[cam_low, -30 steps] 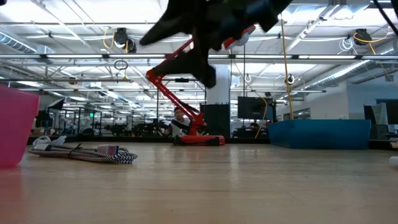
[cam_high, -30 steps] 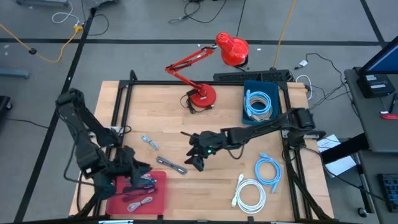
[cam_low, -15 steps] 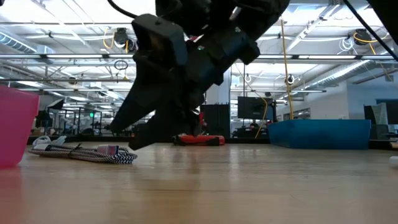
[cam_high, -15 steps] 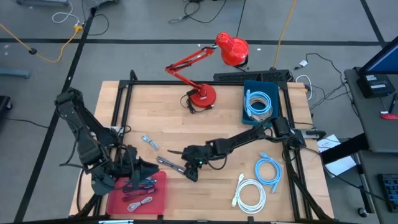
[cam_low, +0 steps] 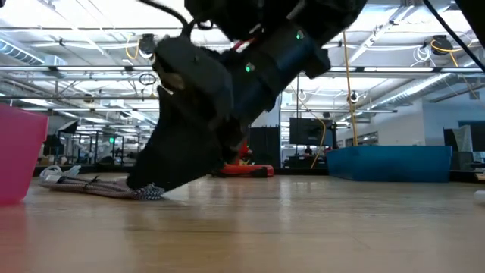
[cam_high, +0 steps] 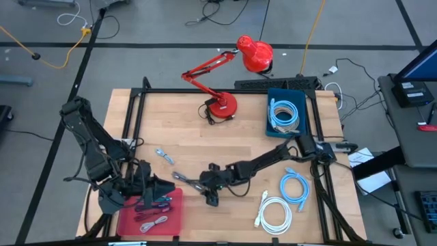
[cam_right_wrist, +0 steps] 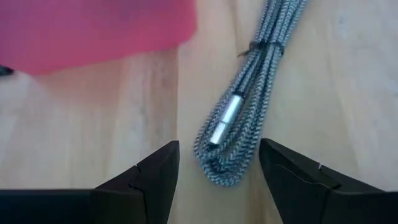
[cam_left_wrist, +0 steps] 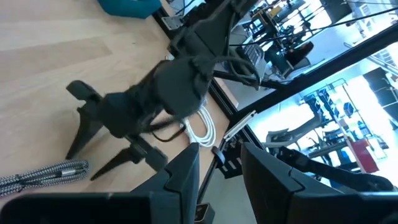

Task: Sort cables
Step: Put the black and white charger cable into the pink bin

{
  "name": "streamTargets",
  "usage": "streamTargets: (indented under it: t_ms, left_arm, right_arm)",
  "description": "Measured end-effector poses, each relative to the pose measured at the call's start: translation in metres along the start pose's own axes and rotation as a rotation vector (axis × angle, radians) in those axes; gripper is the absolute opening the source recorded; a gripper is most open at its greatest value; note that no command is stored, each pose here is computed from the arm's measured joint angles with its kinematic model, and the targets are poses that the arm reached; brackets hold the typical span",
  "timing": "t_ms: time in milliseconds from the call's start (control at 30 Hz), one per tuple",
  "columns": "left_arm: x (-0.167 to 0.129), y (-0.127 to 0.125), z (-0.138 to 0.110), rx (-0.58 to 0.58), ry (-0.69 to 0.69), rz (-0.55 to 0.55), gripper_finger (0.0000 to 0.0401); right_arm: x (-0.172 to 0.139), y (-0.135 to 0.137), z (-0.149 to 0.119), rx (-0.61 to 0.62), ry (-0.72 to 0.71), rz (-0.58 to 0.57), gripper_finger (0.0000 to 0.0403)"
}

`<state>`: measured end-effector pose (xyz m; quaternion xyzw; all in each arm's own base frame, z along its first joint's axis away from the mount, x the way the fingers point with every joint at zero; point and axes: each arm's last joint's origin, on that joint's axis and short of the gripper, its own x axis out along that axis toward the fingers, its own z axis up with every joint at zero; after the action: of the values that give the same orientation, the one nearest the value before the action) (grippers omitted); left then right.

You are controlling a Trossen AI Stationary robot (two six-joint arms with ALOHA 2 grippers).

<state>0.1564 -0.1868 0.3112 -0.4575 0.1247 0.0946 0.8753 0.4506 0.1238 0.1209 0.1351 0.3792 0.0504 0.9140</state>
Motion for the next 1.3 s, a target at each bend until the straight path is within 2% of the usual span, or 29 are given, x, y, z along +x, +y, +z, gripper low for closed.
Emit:
streamTargets:
  t_ms: [67, 300, 433, 600, 667, 767, 833, 933, 1133, 1233, 1300]
  left_arm:
    - [0.0, 0.0, 0.0, -0.001, 0.0, 0.0, 0.012]
    - [0.0, -0.001, 0.0, -0.01, -0.001, -0.004, 0.012]
    - [0.0, -0.001, 0.0, -0.013, -0.001, -0.004, 0.012]
    - [0.0, -0.001, 0.0, -0.013, -0.002, -0.004, 0.012]
    - [0.0, -0.001, 0.0, -0.014, -0.002, -0.004, 0.012]
    - [0.0, -0.001, 0.0, -0.011, -0.002, -0.004, 0.012]
    - [0.0, 0.0, 0.001, -0.003, -0.013, -0.001, 0.012]
    - [0.0, 0.002, 0.001, 0.025, -0.045, 0.017, 0.012]
    - [0.003, 0.015, 0.003, 0.095, -0.023, 0.113, 0.0119]
    - [0.009, 0.031, 0.009, 0.121, 0.027, 0.236, 0.0119]
    - [0.015, 0.045, 0.017, 0.124, 0.069, 0.363, 0.0119]
  right_arm:
    - [0.006, 0.006, -0.007, -0.003, 0.009, 0.018, 0.022]
    - [0.024, 0.019, -0.04, 0.001, 0.104, -0.05, 0.0204]
    - [0.024, 0.017, -0.049, 0.019, 0.16, -0.107, 0.0148]
    - [0.024, 0.013, -0.049, 0.025, 0.179, -0.099, 0.003]
    - [0.024, 0.011, -0.05, 0.027, 0.193, -0.098, 0.0015]
    - [0.02, 0.007, -0.049, 0.049, 0.222, -0.126, 0.0015]
    - [0.011, 0.008, -0.045, 0.042, 0.248, -0.14, 0.0009]
    - [-0.009, 0.014, -0.029, 0.019, 0.21, -0.153, 0.0008]
    - [-0.071, 0.021, 0.007, 0.005, 0.136, -0.222, 0.0008]
    - [-0.113, 0.025, 0.027, 0.054, 0.105, -0.211, 0.0007]
    - [-0.136, 0.028, 0.031, 0.084, 0.125, -0.2, 0.0007]
